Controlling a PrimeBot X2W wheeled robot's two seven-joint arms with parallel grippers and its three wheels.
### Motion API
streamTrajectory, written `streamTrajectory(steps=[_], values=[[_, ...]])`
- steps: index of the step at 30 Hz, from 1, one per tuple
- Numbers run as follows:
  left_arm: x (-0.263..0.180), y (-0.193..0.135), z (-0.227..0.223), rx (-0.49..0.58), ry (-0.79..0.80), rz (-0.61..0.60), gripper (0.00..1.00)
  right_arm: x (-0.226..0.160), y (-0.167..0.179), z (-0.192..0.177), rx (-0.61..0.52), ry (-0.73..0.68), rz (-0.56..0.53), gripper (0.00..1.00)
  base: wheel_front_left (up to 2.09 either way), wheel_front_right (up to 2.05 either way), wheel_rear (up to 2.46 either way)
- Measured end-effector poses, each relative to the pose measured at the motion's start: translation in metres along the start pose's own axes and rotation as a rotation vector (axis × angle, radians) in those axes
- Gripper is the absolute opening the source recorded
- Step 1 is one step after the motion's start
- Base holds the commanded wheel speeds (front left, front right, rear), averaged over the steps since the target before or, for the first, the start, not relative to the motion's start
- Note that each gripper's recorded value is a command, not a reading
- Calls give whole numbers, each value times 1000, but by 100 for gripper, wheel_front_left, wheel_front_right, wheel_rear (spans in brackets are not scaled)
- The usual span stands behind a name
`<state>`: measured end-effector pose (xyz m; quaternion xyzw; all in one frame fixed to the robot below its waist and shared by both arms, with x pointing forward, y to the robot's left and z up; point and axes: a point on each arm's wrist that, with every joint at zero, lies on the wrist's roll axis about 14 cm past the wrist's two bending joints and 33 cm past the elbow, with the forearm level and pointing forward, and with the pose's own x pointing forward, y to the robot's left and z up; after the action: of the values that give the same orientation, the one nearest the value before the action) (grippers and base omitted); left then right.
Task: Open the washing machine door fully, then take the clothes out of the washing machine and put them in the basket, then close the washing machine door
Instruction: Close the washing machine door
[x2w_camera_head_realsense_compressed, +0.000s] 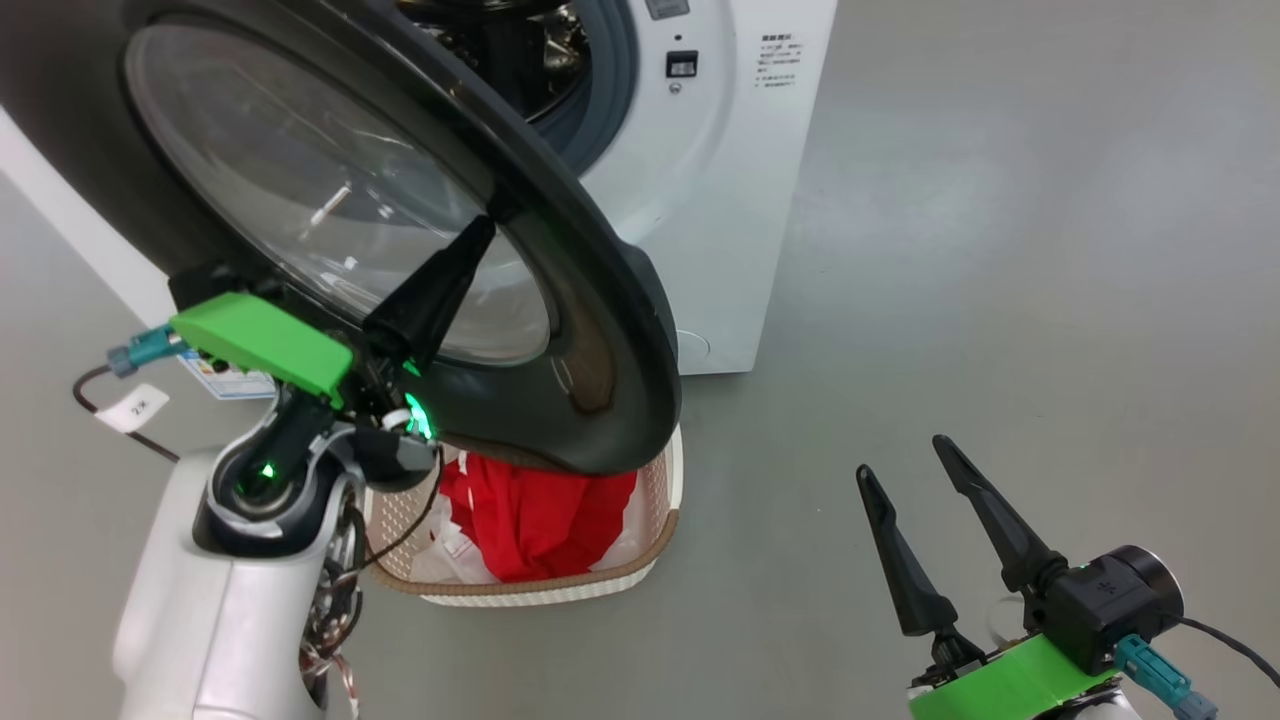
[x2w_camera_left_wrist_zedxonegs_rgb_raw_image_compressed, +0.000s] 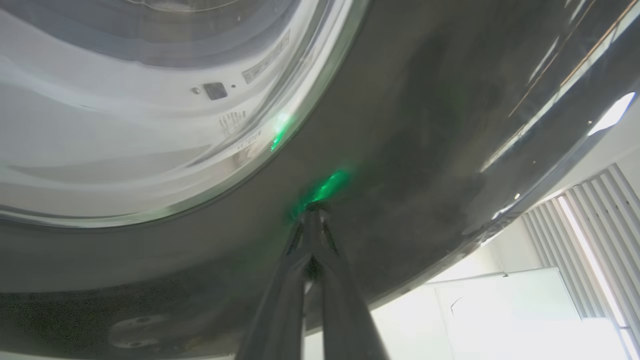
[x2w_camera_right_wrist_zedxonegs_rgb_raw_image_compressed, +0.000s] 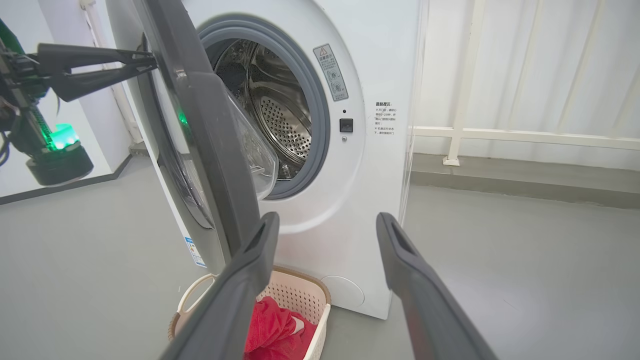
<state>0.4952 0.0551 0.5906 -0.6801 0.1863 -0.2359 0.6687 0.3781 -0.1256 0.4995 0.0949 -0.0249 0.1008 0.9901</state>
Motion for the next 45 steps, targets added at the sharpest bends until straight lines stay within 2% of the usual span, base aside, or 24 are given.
streamTrajectory(steps=[23, 45], values=[[72, 12, 16, 28, -47, 9, 0, 5, -25, -17, -8, 48, -66, 100, 0, 0, 0], [129, 25, 13, 22, 3, 2, 0, 12, -48, -25, -7, 64, -126, 100, 0, 0, 0]])
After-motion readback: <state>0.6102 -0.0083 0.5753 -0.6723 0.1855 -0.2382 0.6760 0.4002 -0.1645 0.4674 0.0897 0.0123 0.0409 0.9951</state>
